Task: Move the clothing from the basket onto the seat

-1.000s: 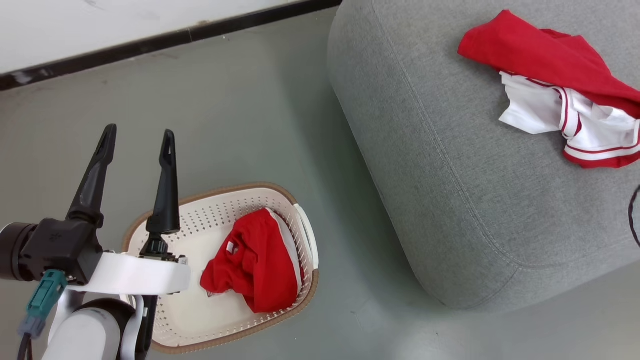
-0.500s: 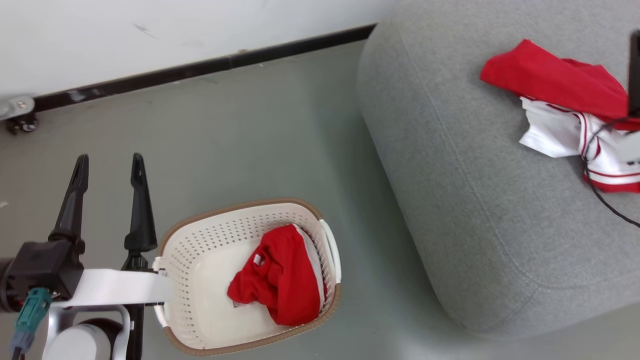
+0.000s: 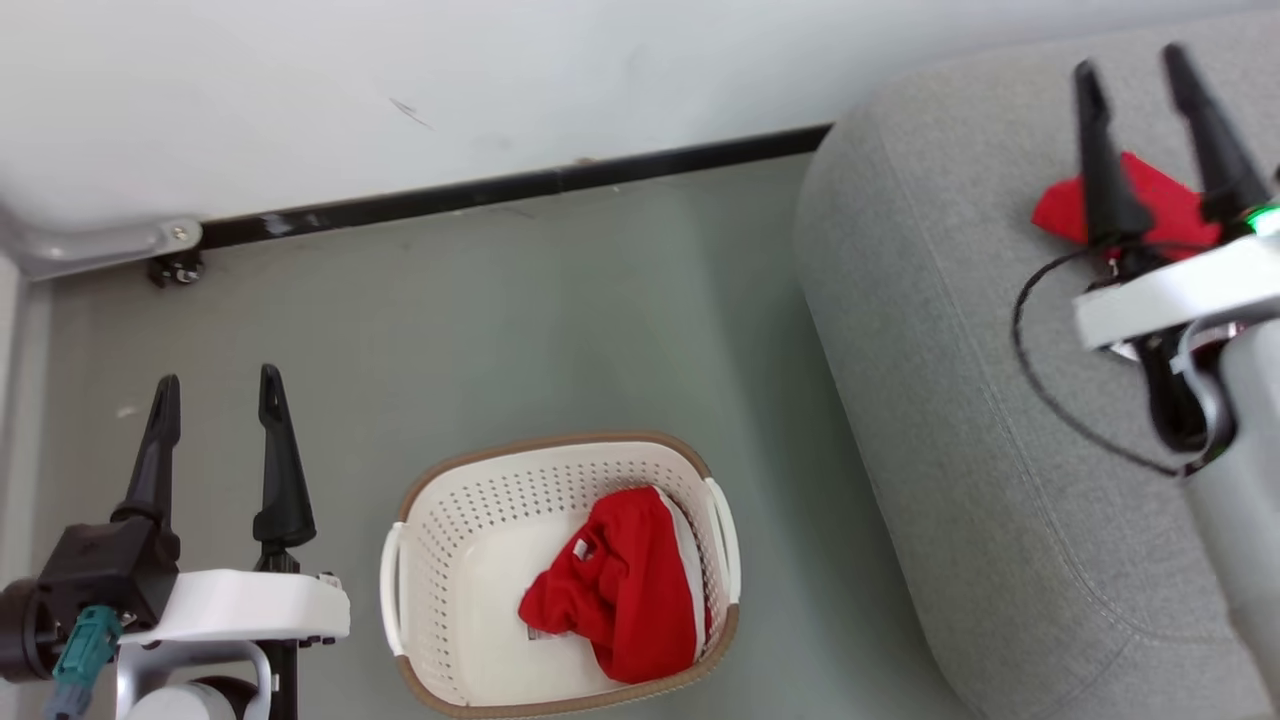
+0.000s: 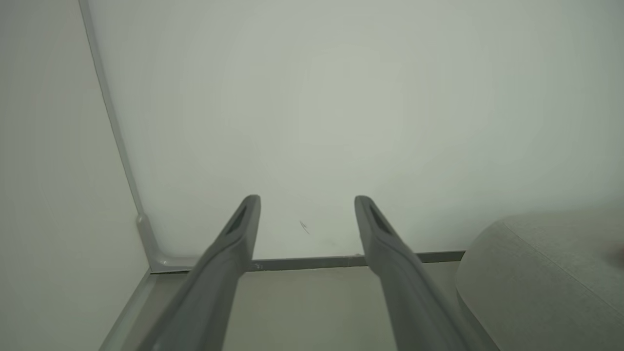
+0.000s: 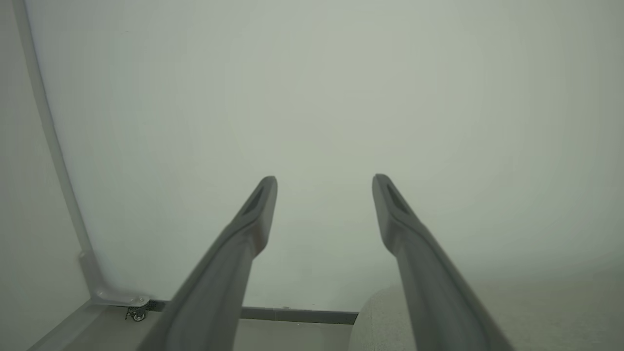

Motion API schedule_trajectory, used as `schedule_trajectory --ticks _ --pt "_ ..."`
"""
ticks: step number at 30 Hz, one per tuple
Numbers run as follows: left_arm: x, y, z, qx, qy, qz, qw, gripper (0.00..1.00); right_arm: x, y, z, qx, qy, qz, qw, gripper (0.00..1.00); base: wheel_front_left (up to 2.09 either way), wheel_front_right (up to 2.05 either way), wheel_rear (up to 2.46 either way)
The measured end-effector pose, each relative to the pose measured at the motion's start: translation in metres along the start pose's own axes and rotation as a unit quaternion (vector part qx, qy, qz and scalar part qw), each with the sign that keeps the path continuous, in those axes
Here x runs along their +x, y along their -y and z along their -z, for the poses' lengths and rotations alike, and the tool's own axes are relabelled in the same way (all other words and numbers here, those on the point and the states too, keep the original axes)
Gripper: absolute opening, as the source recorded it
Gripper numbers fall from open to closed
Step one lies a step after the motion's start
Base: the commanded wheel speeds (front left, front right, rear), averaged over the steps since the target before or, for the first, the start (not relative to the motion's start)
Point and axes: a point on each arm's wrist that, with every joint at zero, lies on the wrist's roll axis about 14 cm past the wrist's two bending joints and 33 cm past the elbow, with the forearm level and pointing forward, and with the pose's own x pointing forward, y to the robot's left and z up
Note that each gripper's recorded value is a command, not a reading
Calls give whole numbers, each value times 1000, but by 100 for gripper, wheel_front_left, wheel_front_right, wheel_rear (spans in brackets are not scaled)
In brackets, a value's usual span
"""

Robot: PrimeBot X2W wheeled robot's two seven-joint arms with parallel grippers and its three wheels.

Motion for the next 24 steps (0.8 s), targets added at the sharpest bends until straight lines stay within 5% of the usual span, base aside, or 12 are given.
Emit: schedule_trajectory --ticks 24 --pt "-59 -21 -4 0 -12 -30 999 100 -64 -87 44 54 -43 -59 996 100 0 0 0"
